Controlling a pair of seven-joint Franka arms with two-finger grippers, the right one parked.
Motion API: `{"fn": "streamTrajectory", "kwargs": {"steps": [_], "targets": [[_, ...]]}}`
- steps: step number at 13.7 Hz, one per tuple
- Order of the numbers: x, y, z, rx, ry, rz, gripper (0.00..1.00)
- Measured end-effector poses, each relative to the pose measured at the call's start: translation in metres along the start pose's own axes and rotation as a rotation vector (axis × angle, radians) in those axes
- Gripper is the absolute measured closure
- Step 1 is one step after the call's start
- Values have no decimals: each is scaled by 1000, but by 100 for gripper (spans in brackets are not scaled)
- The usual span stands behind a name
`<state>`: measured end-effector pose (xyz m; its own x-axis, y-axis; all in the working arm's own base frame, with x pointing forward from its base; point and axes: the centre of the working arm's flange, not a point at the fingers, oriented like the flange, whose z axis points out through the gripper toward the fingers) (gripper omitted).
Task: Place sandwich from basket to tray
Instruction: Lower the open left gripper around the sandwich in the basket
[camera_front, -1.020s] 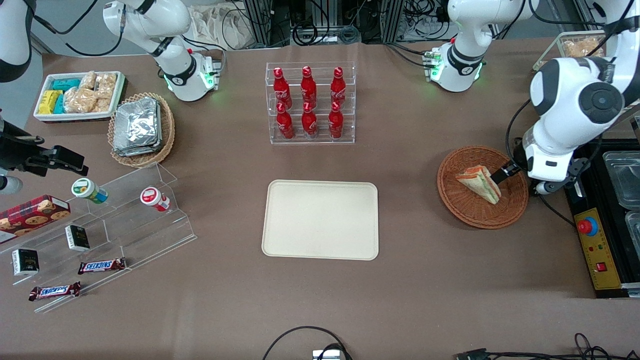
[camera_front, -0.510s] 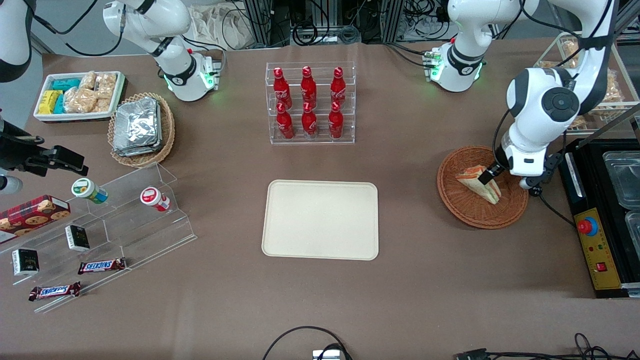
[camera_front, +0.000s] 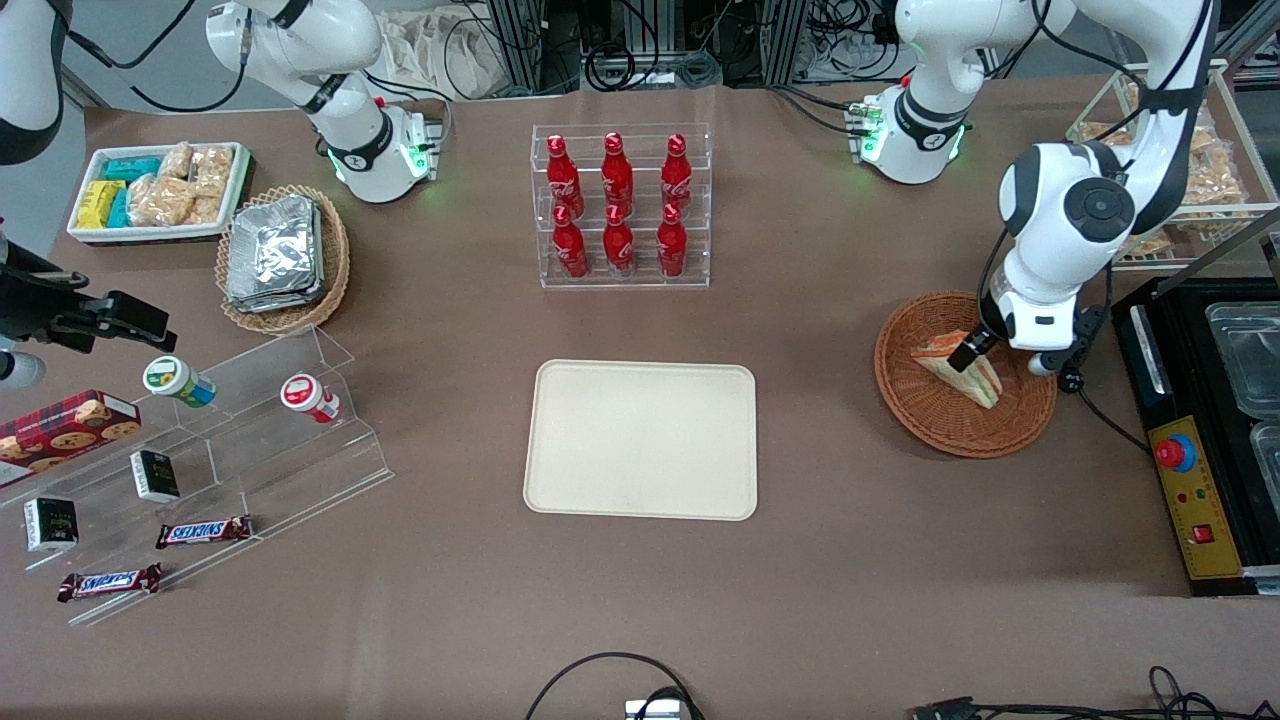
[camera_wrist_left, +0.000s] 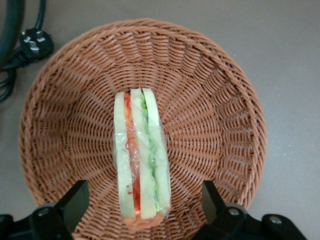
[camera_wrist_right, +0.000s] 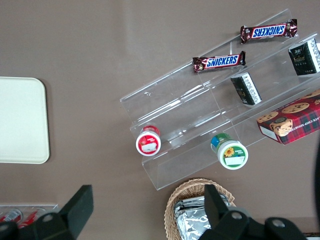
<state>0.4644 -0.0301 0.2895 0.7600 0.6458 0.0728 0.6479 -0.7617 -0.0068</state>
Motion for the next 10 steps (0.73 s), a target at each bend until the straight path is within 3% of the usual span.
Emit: {"fn": "streamTrajectory", "kwargs": {"steps": [8,10], "targets": [[-5,-2,46,-11,-11,-3,0],[-6,-2,52,-7,-17,-2,7]]}}
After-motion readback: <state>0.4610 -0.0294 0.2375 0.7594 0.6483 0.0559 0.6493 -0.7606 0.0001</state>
